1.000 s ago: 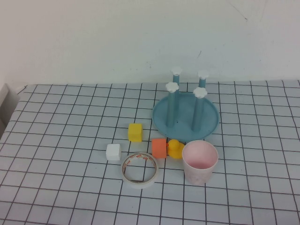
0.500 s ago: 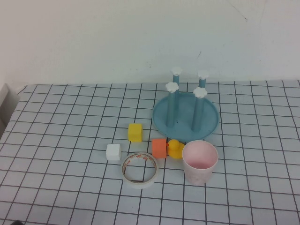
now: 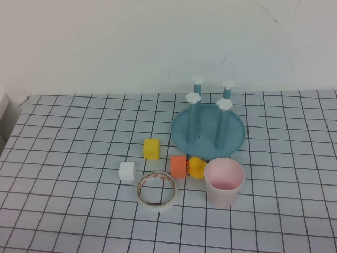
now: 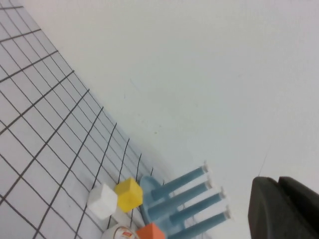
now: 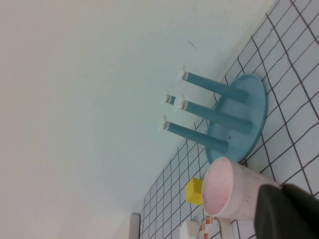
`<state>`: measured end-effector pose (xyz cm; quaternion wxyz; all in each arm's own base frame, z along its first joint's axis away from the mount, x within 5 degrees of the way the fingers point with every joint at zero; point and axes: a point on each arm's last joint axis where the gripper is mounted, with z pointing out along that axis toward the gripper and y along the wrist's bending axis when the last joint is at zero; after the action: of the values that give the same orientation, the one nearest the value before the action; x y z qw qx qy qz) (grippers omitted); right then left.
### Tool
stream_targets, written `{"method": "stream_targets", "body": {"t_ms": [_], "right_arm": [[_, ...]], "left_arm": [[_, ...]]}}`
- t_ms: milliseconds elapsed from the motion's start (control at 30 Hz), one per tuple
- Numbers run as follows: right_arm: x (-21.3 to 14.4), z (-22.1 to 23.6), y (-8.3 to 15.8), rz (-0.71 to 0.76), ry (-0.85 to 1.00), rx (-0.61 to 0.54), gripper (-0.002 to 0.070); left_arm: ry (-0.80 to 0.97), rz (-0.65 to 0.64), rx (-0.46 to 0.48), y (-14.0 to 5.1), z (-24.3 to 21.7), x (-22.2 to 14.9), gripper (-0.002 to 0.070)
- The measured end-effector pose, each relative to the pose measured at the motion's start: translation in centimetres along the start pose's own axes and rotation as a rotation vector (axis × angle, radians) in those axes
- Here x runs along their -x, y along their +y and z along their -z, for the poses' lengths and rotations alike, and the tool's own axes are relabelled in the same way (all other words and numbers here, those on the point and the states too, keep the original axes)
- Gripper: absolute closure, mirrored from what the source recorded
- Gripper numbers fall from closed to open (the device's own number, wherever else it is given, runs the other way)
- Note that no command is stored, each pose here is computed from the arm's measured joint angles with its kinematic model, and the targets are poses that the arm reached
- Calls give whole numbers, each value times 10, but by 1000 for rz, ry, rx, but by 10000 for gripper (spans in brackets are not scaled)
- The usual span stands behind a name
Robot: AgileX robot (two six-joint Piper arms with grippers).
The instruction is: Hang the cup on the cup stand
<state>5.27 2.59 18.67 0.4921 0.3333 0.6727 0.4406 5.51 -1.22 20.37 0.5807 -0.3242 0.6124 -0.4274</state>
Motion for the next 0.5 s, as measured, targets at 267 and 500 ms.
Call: {"method": "stream_targets", "body": {"t_ms": [267, 500], "right_arm": [[0, 0, 0, 95, 1, 1, 678], [-2, 0, 0, 227, 18, 0, 678]], "left_arm": [[215, -418, -54, -25, -1, -8, 678], [608, -892, 18, -93, -34, 17, 678]]}}
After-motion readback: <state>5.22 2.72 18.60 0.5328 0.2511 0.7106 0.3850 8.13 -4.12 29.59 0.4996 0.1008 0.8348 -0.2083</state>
